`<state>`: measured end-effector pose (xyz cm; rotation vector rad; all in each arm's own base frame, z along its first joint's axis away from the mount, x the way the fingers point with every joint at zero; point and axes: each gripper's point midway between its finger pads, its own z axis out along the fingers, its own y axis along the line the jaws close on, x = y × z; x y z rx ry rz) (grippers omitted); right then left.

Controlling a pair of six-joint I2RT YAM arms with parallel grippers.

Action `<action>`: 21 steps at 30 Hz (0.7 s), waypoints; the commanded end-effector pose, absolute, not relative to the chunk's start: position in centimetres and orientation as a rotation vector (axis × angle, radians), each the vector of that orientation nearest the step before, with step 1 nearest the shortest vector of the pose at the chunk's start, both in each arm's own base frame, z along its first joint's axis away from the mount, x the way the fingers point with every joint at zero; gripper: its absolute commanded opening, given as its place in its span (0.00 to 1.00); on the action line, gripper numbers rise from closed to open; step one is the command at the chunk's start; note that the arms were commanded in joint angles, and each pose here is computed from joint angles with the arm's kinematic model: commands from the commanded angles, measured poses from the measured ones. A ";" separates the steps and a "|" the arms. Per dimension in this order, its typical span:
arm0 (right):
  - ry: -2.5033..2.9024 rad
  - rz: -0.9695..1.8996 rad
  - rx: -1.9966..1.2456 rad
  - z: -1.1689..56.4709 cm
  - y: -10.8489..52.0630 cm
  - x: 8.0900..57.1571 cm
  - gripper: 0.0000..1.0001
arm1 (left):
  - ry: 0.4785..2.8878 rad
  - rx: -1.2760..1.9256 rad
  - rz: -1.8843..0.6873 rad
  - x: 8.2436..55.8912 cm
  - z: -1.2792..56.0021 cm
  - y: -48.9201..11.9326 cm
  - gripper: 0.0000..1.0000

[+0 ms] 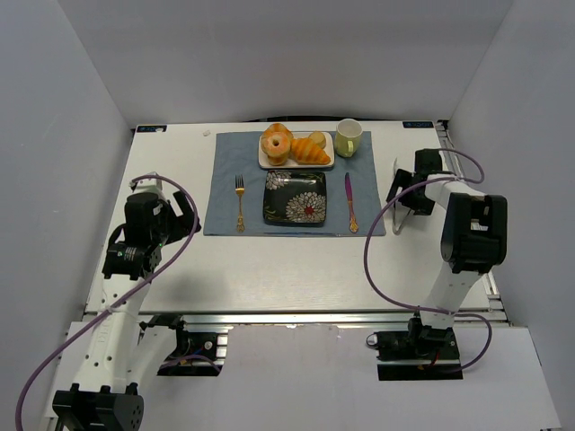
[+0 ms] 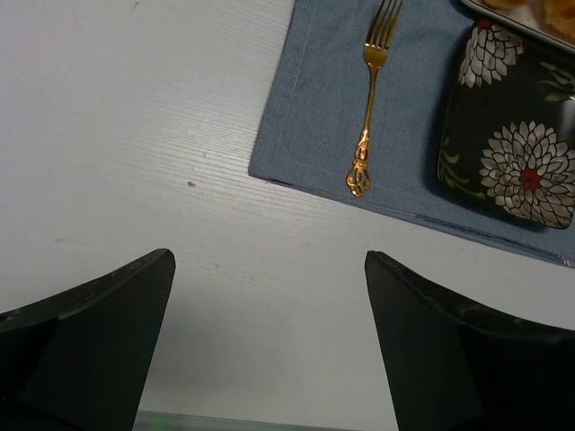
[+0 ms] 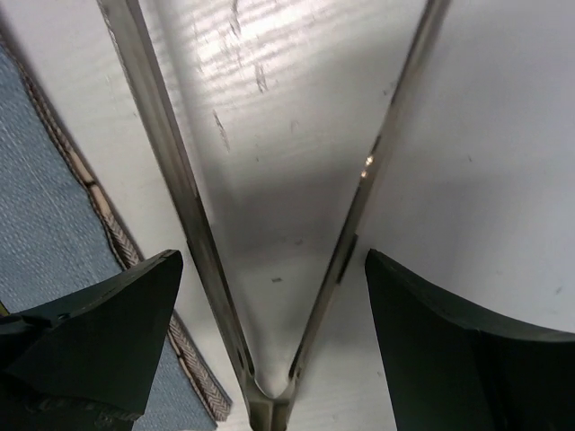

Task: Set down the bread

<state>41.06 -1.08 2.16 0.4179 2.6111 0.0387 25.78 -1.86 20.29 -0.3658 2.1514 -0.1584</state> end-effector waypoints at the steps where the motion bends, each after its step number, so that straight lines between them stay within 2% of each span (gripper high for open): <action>1: 2.564 0.080 0.414 2.4 -0.7 43.4 0.89 | 2.101 -0.364 -0.187 26.4 21.9 -2.2 0.98; 8: 2.579 0.073 0.451 1.1 -0.8 43.7 0.87 | 2.102 -0.381 -0.178 26.1 21.8 -2.0 0.98; 12: 2.625 0.065 0.417 0.0 -0.8 43.3 0.68 | 2.103 -0.382 -0.172 26.0 21.7 -1.9 0.98; 13: 2.632 0.051 0.415 -0.2 -0.9 43.1 0.66 | 2.106 -0.383 -0.172 26.0 21.6 -1.9 0.98; 21: 2.677 0.008 0.369 -1.2 -1.2 41.7 0.82 | 2.108 -0.384 -0.165 25.7 21.6 -1.8 0.98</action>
